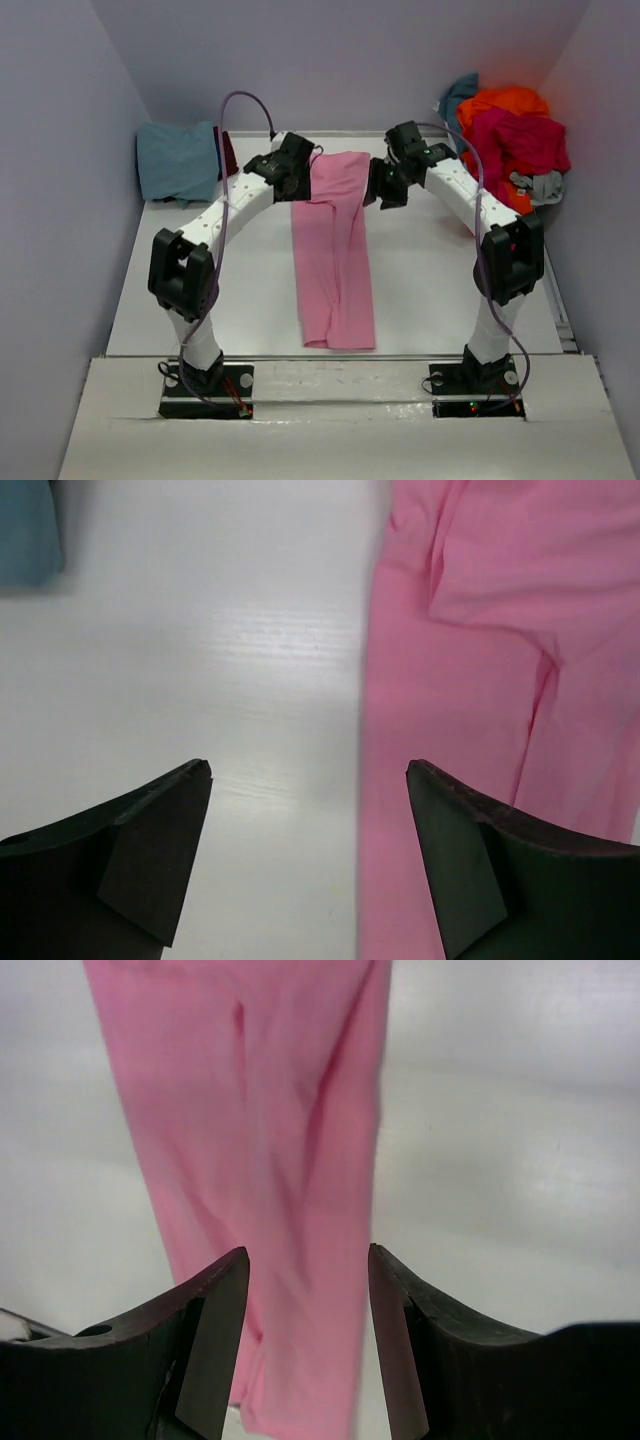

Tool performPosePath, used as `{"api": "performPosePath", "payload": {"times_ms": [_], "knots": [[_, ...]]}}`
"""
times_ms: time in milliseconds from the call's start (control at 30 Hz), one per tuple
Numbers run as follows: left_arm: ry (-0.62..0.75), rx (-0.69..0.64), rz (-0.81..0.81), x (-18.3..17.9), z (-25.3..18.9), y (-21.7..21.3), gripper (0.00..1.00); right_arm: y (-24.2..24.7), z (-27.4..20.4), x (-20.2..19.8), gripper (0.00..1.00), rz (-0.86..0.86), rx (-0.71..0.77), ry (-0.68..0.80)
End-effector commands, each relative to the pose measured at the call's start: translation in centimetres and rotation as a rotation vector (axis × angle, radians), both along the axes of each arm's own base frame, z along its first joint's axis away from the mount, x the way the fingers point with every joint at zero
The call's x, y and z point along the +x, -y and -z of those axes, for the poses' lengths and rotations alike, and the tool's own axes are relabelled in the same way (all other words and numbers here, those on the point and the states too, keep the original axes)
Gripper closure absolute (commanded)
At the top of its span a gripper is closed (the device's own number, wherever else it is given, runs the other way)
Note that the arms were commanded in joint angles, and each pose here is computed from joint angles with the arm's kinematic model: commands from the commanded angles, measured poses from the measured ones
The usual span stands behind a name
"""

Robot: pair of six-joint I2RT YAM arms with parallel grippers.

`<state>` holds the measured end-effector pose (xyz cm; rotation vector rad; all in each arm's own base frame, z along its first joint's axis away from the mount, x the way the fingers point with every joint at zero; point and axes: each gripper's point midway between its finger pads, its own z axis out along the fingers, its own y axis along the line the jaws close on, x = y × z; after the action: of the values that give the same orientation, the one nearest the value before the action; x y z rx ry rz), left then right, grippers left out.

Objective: Fold and stack the t-shirts
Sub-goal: Fold the tshirt

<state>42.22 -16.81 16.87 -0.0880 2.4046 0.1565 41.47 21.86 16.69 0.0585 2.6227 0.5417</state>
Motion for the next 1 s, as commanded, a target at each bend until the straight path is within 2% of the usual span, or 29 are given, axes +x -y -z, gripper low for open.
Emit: {"api": "performPosePath", "payload": {"times_ms": [0,100,200,333,533,800,967], "knots": [[-0.129,-0.008,0.032,-7.2,5.7,1.5,0.09,-0.4,4.3,-6.2,0.43,-0.034,-0.055,-0.147],[-0.200,-0.072,0.082,-12.1,8.1,2.9,0.10,-0.4,6.6,-11.4,0.43,-0.063,-0.053,-0.236],[-0.271,-0.060,0.101,-16.0,10.7,3.1,0.10,-0.7,7.4,-13.6,0.43,-0.081,-0.037,-0.274],[-0.314,-0.110,0.111,-19.0,11.8,3.3,0.10,-0.5,8.3,-16.4,0.43,-0.087,-0.033,-0.311],[-0.337,-0.145,0.124,-22.3,12.0,2.7,0.10,0.4,9.2,-20.4,0.43,-0.096,-0.023,-0.365],[-0.398,-0.161,0.182,-26.4,13.4,3.3,0.10,-1.7,10.8,-26.1,0.43,-0.169,0.009,-0.459],[-0.426,-0.179,0.213,-28.5,14.1,4.2,0.09,-3.1,11.2,-27.6,0.43,-0.183,0.026,-0.476]]}}
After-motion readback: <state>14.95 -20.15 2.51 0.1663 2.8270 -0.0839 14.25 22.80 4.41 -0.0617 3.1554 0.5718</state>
